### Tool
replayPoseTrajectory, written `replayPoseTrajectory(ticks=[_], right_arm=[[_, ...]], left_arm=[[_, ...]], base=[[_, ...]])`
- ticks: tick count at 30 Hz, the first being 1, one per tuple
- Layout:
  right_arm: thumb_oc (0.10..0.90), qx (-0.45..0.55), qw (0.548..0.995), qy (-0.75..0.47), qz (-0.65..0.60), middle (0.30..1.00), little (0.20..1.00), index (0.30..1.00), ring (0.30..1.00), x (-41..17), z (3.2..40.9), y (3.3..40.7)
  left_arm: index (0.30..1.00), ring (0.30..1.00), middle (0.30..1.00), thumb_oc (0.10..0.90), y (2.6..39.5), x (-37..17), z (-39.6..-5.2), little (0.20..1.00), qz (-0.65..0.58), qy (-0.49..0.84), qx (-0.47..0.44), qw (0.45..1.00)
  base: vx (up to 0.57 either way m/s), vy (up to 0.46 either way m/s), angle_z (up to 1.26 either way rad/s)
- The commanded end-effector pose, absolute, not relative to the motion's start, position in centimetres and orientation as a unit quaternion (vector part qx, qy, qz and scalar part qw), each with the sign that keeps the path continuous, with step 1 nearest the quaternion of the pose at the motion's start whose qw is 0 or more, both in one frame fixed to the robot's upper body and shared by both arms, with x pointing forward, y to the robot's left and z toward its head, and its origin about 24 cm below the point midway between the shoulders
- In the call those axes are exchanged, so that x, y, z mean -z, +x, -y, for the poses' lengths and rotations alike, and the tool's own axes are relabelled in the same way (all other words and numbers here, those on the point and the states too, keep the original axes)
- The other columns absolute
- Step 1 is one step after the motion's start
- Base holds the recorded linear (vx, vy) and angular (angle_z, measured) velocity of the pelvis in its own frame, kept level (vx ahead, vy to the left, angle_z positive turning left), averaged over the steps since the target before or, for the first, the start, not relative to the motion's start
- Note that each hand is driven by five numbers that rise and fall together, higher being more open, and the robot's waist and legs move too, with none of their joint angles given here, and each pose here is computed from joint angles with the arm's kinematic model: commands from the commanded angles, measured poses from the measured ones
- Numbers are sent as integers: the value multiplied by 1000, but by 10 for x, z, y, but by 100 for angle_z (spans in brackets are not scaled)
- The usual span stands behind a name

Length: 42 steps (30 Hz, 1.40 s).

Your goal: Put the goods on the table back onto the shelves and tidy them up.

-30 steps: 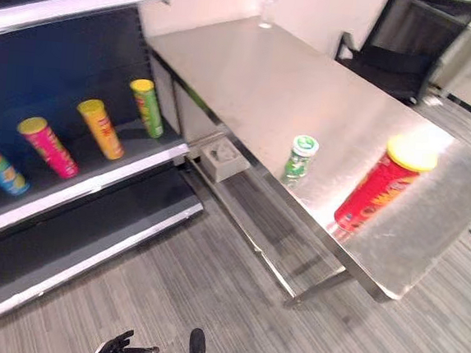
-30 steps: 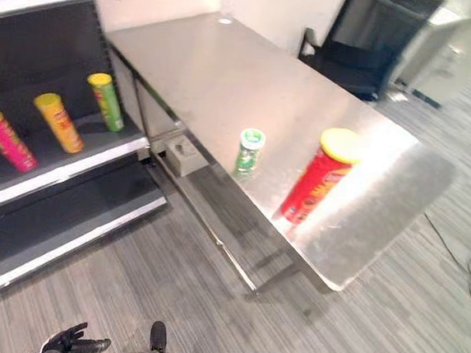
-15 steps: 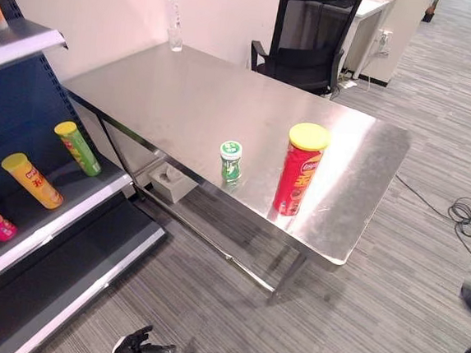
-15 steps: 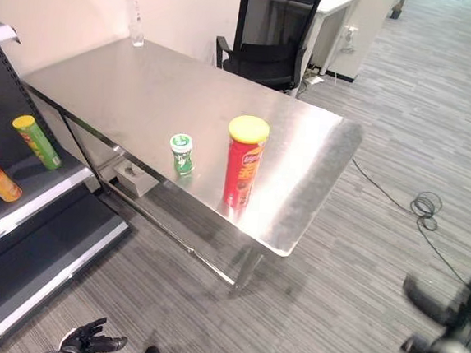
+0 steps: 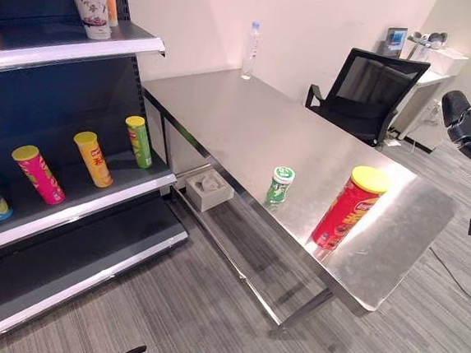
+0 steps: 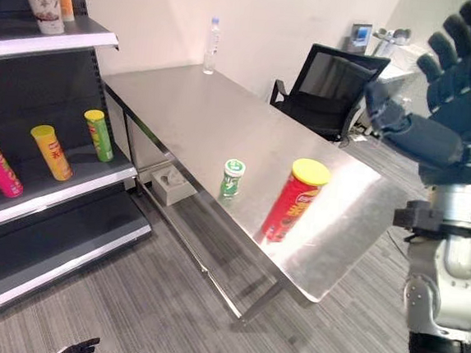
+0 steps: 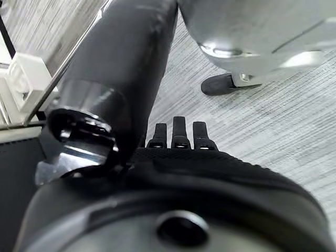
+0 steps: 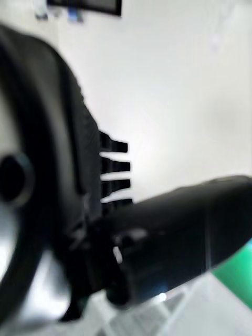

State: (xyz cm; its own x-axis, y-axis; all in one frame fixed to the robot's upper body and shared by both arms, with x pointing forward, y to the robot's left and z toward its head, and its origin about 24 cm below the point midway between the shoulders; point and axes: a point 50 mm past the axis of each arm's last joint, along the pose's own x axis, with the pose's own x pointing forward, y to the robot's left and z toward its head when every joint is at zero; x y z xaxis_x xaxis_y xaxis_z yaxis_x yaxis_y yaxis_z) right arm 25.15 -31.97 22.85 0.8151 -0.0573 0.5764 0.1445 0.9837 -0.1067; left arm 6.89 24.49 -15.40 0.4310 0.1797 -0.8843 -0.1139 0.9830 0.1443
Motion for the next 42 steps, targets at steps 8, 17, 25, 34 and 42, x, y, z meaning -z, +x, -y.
replayPoseTrajectory(ticks=[8, 17, 25, 34, 42], right_arm=[[800, -68, 961, -193, 184, 900, 900, 900, 900, -226, 317, 249], [800, -40, 967, -138, 209, 900, 900, 900, 900, -221, 322, 250], [800, 99, 944, -96, 298, 900, 900, 900, 900, -230, 337, 245], [800, 61, 941, -42, 329, 900, 900, 900, 900, -231, 314, 255], [800, 30, 932, 19, 360, 900, 900, 900, 900, -234, 302, 256]], left_arm=[[900, 900, 900, 800, 88, 146, -255, 900, -491, 47, -69, 867], [900, 900, 900, 800, 90, 144, -255, 900, -482, 35, -77, 872], [900, 900, 900, 800, 90, 145, -255, 900, -486, 42, -90, 868], [900, 900, 900, 800, 94, 144, -255, 900, -483, 43, -88, 870], [900, 900, 900, 800, 87, 145, -256, 900, -493, 43, -88, 865]], base=[[-15, -14, 7], [0, 0, 0], [0, 0, 0], [0, 0, 0], [4, -1, 2]])
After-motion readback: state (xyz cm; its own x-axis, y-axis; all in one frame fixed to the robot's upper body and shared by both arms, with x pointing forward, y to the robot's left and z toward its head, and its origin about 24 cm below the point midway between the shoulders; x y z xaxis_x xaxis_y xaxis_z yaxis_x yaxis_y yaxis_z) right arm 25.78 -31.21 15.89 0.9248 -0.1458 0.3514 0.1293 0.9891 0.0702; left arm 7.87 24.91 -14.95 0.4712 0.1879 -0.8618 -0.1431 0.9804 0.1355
